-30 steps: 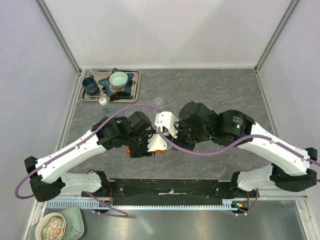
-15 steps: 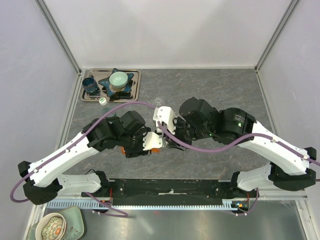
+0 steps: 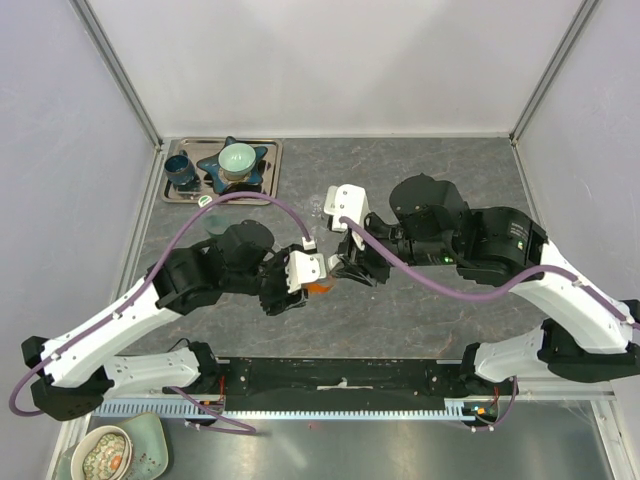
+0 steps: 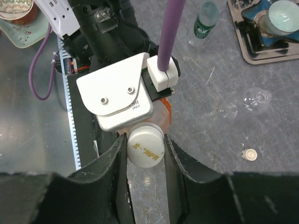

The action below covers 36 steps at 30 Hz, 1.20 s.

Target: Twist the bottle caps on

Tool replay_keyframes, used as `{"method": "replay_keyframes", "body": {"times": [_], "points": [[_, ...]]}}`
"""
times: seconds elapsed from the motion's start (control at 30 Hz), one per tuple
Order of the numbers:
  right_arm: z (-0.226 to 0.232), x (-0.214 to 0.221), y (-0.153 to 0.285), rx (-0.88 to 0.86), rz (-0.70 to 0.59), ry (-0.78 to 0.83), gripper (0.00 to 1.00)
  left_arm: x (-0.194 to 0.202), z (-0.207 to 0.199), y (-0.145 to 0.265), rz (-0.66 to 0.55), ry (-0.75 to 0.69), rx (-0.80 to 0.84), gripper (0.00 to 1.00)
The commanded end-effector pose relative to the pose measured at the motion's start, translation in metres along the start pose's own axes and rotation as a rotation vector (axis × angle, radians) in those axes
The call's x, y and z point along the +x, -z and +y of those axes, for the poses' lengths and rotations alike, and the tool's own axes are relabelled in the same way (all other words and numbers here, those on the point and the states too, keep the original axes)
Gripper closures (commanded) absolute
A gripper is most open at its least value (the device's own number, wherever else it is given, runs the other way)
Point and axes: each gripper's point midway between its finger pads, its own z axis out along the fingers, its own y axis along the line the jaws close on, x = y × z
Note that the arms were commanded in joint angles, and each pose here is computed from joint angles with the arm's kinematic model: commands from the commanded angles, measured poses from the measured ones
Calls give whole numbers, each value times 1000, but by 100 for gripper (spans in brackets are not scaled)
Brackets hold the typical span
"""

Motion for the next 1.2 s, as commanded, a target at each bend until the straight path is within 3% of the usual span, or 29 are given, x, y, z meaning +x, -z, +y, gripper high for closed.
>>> {"method": "replay_keyframes", "body": {"times": [0.0,0.43,0.73,1.17], "points": [[28,-44,-31,-145,-156,-16,65,-94,25,-5,-352,41,-76,98],[23,-80,-20,-121,-287,27,63,-119,40,11,-430,76,-143,98],[28,-88,-22,-157,-298,44,63,-139,46,32,-554,92,-192,98],[28,-99,-17,-147,-342,67,59,-136,50,33,-573,144,-196,98]]}}
